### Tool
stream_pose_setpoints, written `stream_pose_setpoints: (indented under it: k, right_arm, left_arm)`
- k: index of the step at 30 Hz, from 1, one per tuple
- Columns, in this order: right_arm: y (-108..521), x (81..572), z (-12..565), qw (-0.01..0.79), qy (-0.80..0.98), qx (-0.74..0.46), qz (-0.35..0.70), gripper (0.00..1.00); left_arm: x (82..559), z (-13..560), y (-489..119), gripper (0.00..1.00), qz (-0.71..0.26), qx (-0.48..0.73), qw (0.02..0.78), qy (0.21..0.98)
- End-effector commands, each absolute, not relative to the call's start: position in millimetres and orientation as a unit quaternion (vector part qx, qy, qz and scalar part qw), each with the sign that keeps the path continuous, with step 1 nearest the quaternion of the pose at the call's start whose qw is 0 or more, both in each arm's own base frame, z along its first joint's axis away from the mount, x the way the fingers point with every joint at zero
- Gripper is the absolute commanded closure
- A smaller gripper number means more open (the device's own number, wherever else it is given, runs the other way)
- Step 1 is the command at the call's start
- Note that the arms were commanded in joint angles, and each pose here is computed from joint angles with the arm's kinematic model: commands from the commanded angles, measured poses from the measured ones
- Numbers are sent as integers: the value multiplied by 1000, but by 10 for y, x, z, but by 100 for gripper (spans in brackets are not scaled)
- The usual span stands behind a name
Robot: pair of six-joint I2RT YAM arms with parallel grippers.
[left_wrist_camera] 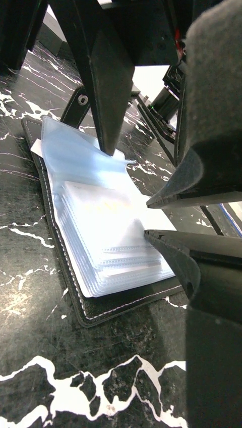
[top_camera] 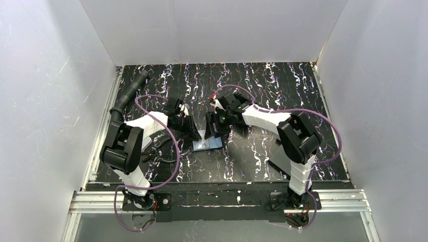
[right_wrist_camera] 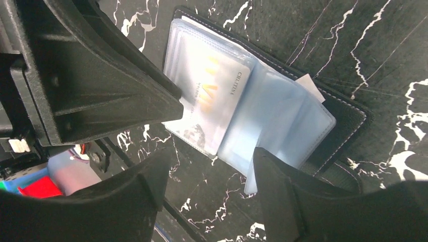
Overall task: Put the credit cards into the card holder
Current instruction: Turn over the card holder at the center of the board, then pick up the credit card from the storage box.
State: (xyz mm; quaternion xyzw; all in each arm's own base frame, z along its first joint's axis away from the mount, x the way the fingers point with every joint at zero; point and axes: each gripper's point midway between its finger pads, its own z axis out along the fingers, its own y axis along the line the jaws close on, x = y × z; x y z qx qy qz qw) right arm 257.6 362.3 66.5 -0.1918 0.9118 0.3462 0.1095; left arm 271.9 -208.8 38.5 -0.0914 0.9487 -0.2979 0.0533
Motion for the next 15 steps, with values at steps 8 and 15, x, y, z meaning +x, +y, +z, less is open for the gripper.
stream_pose_setpoints:
  k: [8,15]
  right_arm:
    - [3202,3209,1629,211,911,-163,314,12]
    - [2756,3854,1736,278,918,-1,284,5]
  left_arm:
    - [2684,400,-1858,63,-247,-85,55,964]
    - [2706,386,-1901,62,-255,-78,49,963]
